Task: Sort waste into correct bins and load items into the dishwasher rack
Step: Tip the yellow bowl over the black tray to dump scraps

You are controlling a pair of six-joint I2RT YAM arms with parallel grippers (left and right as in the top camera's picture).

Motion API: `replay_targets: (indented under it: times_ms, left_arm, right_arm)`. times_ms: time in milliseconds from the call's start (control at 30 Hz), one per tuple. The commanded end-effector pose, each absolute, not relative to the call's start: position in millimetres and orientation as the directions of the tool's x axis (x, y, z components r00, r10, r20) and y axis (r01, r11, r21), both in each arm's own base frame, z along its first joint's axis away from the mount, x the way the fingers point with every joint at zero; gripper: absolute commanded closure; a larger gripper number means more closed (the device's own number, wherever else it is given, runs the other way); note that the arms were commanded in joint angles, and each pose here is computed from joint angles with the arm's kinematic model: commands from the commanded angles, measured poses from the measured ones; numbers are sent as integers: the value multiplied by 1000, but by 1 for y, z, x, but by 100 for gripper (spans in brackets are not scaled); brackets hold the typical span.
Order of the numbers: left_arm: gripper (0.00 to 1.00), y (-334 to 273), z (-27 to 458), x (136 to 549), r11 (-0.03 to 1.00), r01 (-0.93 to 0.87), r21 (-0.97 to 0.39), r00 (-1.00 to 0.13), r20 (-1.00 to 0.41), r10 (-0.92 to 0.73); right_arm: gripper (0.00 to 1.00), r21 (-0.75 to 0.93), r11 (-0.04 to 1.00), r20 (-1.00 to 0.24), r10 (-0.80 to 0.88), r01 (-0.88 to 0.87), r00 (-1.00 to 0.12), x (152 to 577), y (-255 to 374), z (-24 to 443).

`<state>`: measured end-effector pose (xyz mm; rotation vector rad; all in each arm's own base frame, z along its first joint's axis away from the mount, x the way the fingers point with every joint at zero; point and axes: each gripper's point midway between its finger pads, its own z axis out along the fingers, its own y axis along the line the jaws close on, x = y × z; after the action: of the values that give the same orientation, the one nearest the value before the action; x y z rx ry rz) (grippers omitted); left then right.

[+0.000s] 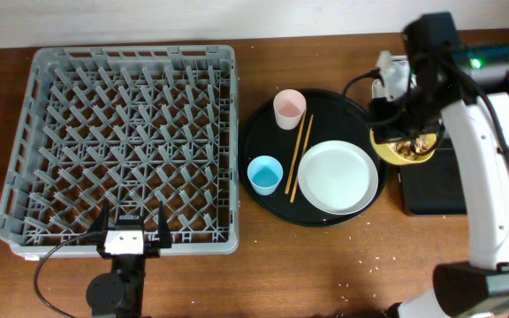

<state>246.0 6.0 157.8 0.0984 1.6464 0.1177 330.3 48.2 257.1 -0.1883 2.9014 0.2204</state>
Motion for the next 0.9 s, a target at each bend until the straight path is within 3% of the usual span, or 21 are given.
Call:
replay_targets:
  times_ms: [0, 167, 333, 433, 533, 867]
  left_arm:
    - [0, 5, 157, 246, 989, -2, 149, -79, -986, 149]
    - [0, 5, 157, 246, 989, -2, 149, -79, -986, 148]
    - [0, 5, 157, 246, 989, -2, 149, -79, -986, 149]
    - [0, 5, 157, 246, 989, -2, 149, -79, -986, 148]
    - [0, 5, 157, 246, 989, -2, 149, -79, -986, 149]
    - [0, 5, 157, 246, 989, -2, 149, -79, -986, 149]
  right_arm:
    - [96, 245, 955, -208, -117, -168, -971, 326, 44, 228]
    - [96, 423, 892, -239, -59, -159, -969, 333, 25, 196]
    - [96, 643, 757, -358, 160, -118, -920, 346, -16, 195]
    - [96, 682, 725, -377, 240, -93, -894, 339, -43, 191]
    - [96, 744, 654, -465, 356, -140, -810, 331, -76, 203]
    - [96, 823, 513, -551, 616, -244, -563, 313, -127, 194]
